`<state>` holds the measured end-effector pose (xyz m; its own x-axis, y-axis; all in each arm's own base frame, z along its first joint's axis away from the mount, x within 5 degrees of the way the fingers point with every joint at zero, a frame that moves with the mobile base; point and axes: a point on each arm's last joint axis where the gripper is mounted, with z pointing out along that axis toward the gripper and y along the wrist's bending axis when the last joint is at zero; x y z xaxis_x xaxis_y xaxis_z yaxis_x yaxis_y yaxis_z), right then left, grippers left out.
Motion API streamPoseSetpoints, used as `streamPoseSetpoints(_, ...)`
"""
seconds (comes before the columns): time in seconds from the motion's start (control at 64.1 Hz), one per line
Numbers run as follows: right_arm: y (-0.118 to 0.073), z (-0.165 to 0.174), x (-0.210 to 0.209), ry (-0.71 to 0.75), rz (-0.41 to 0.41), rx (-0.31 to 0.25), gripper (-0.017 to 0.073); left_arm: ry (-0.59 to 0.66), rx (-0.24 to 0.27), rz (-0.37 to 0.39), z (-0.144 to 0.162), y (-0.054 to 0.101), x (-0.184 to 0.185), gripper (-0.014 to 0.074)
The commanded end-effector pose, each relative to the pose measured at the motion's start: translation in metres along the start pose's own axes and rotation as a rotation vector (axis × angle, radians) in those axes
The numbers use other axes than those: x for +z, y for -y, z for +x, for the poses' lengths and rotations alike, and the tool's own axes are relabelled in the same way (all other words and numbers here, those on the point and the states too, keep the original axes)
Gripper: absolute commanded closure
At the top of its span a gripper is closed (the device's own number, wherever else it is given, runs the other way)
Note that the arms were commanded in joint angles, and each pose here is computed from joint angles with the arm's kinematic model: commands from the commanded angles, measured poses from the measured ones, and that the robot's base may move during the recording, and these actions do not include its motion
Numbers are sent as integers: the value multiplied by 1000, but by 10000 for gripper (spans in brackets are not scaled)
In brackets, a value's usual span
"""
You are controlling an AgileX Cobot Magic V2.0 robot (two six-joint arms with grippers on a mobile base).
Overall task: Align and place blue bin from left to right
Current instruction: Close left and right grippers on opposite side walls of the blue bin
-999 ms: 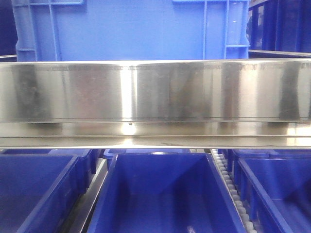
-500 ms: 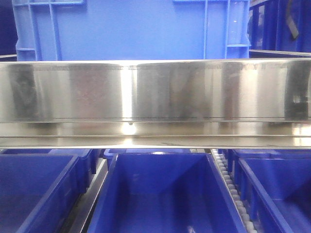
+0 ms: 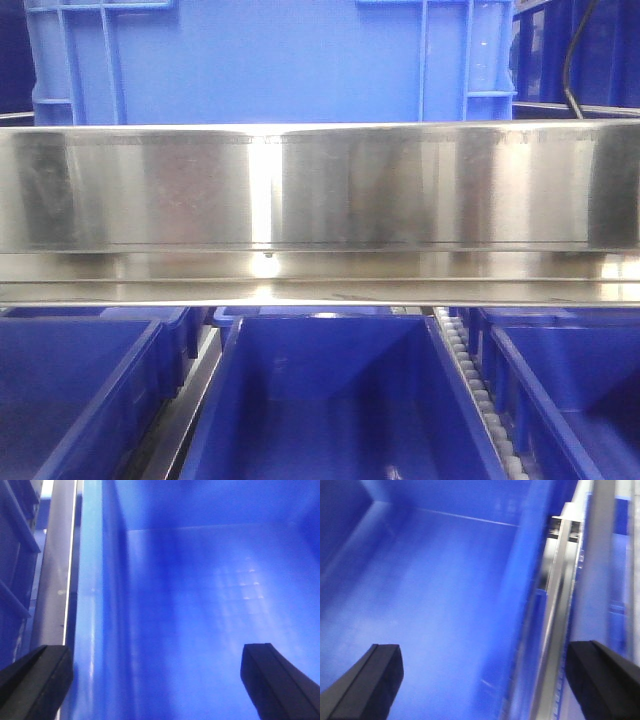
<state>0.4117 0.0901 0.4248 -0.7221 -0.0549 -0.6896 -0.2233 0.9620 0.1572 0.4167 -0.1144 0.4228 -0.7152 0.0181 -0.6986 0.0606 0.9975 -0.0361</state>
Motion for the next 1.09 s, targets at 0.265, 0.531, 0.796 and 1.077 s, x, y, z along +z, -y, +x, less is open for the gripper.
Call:
streamPoseSetpoints(0.265, 1, -2, 19, 14, 7, 2, 1, 3, -19, -21, -5, -25, 5, 17)
streamPoseSetpoints(0.531, 3, 2, 36, -25, 10, 20, 1, -39, -8, -7, 0, -22, 25, 17)
streamPoseSetpoints(0.796, 4, 2, 37, -25, 10, 20, 1, -64, -6, -3, 3, -21, 37, 17)
streamPoseSetpoints(1.077, 4, 4, 37, -42, 10, 21, 282, -65, -4, -9, 3, -21, 38, 249)
